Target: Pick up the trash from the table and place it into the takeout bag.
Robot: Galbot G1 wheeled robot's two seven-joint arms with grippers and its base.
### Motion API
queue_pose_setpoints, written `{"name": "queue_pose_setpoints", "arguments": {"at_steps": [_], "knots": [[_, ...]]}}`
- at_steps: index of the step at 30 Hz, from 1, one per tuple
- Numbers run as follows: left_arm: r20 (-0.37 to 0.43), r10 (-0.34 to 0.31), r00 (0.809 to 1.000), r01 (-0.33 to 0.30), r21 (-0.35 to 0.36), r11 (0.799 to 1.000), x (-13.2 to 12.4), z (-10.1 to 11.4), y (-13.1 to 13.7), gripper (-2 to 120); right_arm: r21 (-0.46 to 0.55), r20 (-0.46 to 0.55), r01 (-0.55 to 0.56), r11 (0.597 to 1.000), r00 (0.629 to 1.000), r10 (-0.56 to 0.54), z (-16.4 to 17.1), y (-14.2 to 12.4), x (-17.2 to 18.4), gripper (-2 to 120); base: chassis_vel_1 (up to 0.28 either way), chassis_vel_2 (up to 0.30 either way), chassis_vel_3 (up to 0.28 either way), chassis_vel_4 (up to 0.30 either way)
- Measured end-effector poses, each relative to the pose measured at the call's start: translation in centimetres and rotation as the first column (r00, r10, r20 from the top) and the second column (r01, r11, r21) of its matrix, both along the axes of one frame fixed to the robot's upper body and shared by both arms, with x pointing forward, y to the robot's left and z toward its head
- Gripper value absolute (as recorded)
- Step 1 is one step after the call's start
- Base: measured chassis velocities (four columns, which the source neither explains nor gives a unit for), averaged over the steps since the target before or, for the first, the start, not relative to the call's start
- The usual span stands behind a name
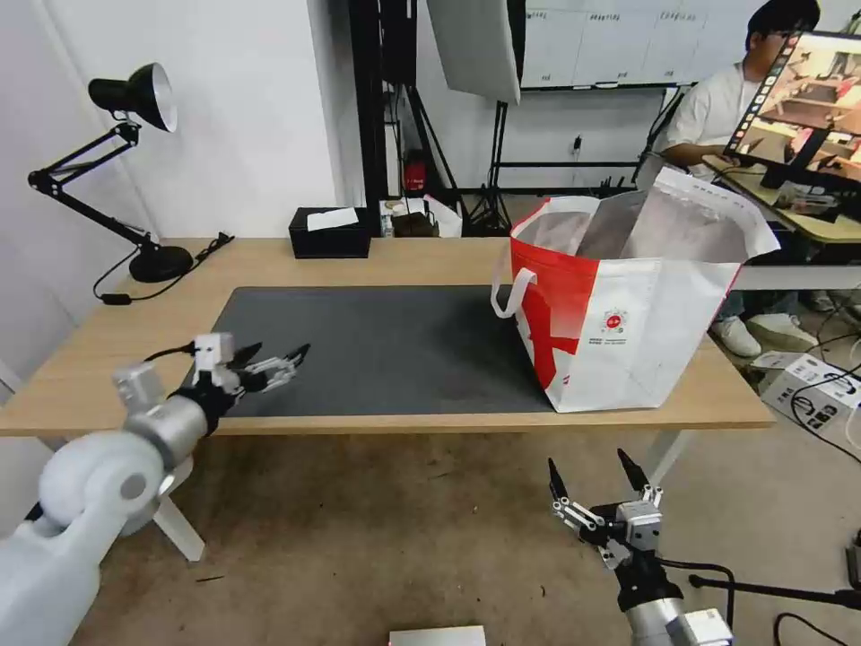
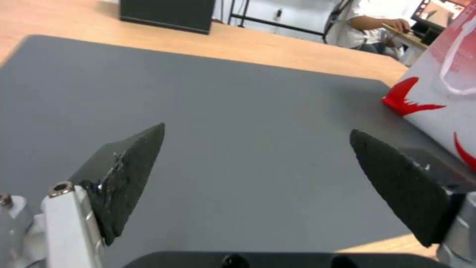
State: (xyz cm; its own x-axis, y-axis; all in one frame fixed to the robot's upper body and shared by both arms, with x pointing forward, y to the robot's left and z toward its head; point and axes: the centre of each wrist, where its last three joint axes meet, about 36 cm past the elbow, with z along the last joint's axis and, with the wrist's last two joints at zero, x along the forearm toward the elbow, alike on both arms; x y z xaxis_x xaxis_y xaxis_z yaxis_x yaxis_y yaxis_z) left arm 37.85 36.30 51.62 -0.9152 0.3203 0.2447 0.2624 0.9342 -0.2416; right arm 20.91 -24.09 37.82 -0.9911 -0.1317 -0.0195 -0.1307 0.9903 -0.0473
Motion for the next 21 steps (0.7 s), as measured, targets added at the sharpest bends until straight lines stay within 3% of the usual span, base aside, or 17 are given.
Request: {"name": "queue_pose_setpoints", "arguments": {"at_steps": [2, 4, 9, 10, 12, 14, 15, 18, 21], "knots": [[0.009, 0.007, 1.0, -0.007, 0.009, 1.0, -0.5, -0.2, 0.2, 100, 0.0, 0.0, 0.0, 1.0, 1.0, 0.0, 0.0, 0.0, 0.0, 100, 0.0, 0.0, 0.0, 0.0], [0.071, 0.04, 0.997, -0.044, 0.067, 0.997, -2.0, -1.2, 1.0, 100, 0.0, 0.0, 0.0, 1.0, 1.0, 0.0, 0.0, 0.0, 0.0, 100, 0.0, 0.0, 0.0, 0.0], [0.167, 0.062, 0.984, -0.08, 0.102, 0.992, -3.5, -2.5, 1.5, 100, 0.0, 0.0, 0.0, 1.0, 1.0, 0.0, 0.0, 0.0, 0.0, 100, 0.0, 0.0, 0.0, 0.0], [0.254, 0.084, 0.964, -0.117, 0.12, 0.986, -4.6, -3.5, 1.9, 100, 0.0, 0.0, 0.0, 1.0, 1.0, 0.0, 0.0, 0.0, 0.0, 100, 0.0, 0.0, 0.0, 0.0], [0.286, 0.091, 0.954, -0.131, 0.124, 0.984, -5.0, -3.9, 2.0, 100, 0.0, 0.0, 0.0, 1.0, 1.0, 0.0, 0.0, 0.0, 0.0, 100, 0.0, 0.0, 0.0, 0.0], [0.375, 0.131, 0.918, -0.185, 0.112, 0.976, -6.2, -5.2, 2.4, 100, 0.0, 0.0, 0.0, 1.0, 1.0, 0.0, 0.0, 0.0, 0.0, 100, 0.0, 0.0, 0.0, 0.0], [0.375, 0.131, 0.918, -0.185, 0.112, 0.976, -6.2, -5.2, 2.4, 100, 0.0, 0.0, 0.0, 1.0, 1.0, 0.0, 0.0, 0.0, 0.0, 100, 0.0, 0.0, 0.0, 0.0], [0.416, 0.176, 0.892, -0.232, 0.088, 0.969, -7.9, -6.7, 2.6, 100, 0.0, 0.0, 0.0, 1.0, 1.0, 0.0, 0.0, 0.0, 0.0, 100, 0.0, 0.0, 0.0, 0.0], [0.428, 0.177, 0.886, -0.238, 0.092, 0.967, -8.8, -7.6, 2.5, 100, 0.0, 0.0, 0.0, 1.0, 1.0, 0.0, 0.0, 0.0, 0.0, 100, 0.0, 0.0, 0.0, 0.0]]}}
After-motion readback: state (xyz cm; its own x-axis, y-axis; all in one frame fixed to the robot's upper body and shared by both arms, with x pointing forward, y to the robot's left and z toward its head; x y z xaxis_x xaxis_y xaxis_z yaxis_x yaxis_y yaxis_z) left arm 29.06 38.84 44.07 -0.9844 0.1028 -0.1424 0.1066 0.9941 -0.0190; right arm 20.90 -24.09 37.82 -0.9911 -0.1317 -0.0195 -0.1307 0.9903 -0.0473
